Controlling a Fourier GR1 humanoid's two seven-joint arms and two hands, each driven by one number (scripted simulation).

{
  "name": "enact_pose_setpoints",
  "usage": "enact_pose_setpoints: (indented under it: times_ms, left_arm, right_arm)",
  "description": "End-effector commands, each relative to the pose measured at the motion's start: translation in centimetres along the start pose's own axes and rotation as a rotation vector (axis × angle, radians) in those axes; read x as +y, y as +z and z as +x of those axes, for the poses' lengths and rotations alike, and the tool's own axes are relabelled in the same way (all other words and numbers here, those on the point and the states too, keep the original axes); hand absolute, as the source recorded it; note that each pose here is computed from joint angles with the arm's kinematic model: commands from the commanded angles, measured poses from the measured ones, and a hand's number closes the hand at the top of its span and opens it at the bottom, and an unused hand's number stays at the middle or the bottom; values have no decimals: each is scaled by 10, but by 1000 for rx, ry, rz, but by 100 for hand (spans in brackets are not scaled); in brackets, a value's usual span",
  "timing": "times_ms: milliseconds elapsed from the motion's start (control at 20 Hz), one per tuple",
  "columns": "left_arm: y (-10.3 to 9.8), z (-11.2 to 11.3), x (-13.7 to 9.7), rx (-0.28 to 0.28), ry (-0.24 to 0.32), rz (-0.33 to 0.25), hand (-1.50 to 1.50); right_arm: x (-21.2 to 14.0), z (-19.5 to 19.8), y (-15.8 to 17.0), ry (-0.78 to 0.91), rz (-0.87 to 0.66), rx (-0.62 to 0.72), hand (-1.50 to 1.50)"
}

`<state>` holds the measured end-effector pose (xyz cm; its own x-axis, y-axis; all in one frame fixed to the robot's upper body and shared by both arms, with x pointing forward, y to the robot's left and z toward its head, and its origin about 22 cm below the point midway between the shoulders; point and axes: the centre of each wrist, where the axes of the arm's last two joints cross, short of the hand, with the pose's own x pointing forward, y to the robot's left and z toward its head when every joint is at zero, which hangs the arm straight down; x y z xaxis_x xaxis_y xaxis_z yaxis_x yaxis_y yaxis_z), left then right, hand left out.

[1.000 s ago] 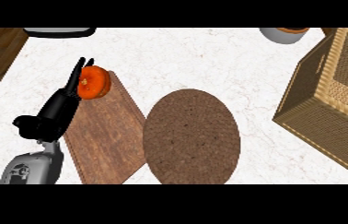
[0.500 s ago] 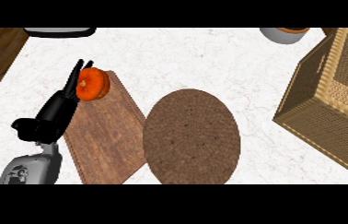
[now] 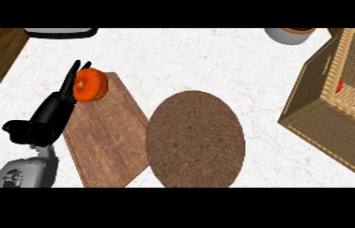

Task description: Pick the tomato from the placemat and place it in the basket

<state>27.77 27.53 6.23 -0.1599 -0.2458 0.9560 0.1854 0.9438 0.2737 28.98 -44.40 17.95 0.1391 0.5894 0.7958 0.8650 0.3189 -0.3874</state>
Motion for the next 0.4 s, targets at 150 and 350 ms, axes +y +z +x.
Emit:
enact_pose_setpoints:
  times_ms: [150,350]
  left_arm:
    - [10,-5,-1,13,-2,-6,0]
    - [1,2,0,9,-11,-4,0]
  right_arm:
    - [-25,14,-9,-185,-73,97,-150]
    - [-68,-3,-18,-233,-56,178,-150]
